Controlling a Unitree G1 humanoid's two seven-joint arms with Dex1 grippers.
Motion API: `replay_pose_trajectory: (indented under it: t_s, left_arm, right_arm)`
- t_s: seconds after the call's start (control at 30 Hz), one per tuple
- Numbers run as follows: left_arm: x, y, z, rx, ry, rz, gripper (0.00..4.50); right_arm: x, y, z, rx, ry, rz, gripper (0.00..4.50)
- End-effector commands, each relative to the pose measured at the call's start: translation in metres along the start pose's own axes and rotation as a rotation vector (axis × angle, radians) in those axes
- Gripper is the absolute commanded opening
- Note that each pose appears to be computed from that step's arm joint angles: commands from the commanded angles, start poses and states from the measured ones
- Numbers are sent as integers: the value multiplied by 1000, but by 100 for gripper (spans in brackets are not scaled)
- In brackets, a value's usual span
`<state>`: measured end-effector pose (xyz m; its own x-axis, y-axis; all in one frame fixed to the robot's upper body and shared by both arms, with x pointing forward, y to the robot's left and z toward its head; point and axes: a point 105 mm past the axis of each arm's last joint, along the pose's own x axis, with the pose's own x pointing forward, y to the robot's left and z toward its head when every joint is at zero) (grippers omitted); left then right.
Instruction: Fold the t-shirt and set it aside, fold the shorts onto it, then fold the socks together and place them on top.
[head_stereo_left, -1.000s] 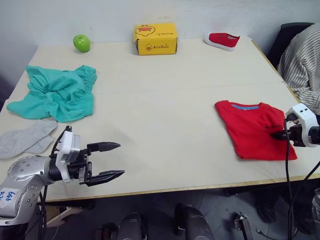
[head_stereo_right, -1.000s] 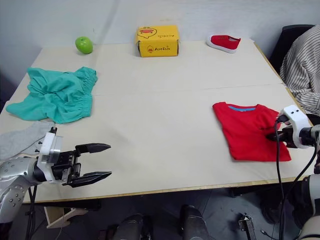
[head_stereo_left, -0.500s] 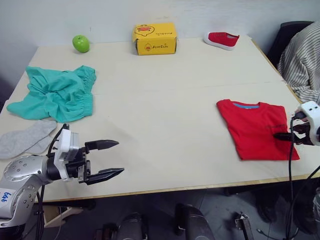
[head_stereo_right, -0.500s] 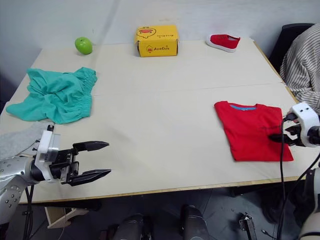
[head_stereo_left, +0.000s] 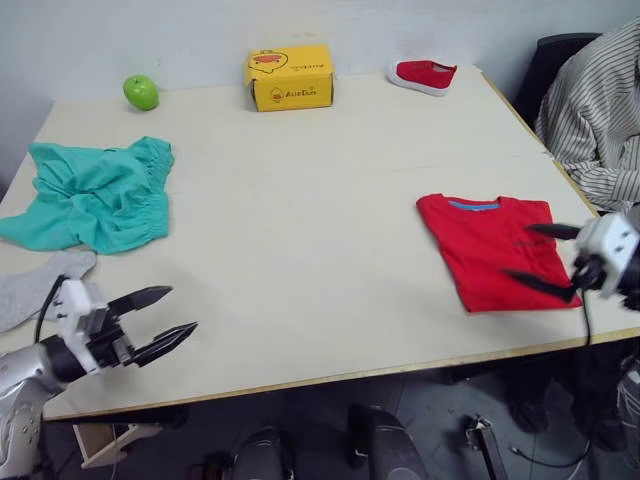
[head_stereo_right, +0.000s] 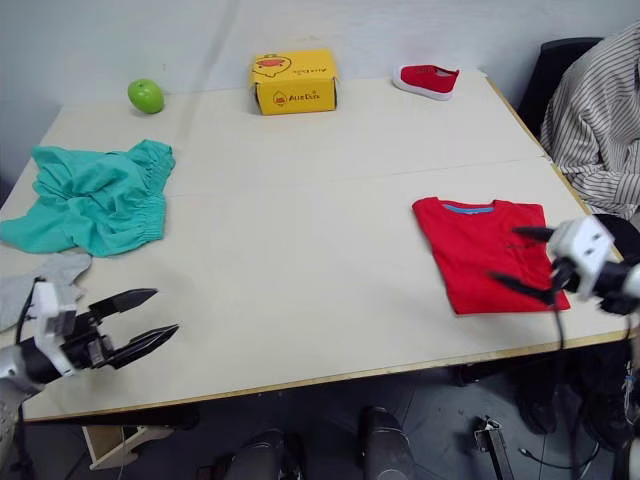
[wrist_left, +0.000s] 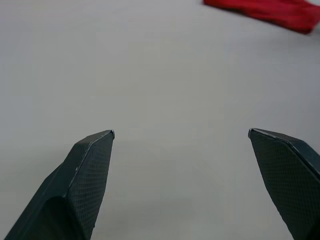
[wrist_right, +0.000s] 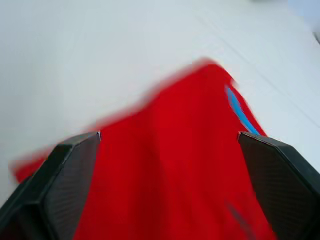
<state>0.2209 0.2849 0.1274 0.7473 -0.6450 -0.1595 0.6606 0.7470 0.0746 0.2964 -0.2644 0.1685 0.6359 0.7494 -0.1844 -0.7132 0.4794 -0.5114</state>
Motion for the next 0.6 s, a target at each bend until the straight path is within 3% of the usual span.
replay_pose_trajectory:
  t_s: [0.03, 0.37, 0.5, 0.6]
  left_arm:
    - [-41, 19, -3, 44, 11, 203, 450]
    - [-138, 16, -41, -57, 82, 633, 450]
    - [-153, 21, -43, -98, 51, 731, 450]
    - [-147, 25, -39, -134, 19, 736, 450]
  right_arm:
    - [13, 25, 25, -115, -110, 22, 445]
    - [52, 66, 25, -25, -216, 41, 445]
    - [55, 81, 23, -37, -215, 70, 445]
    - [53, 91, 26, -7, -233, 111, 445]
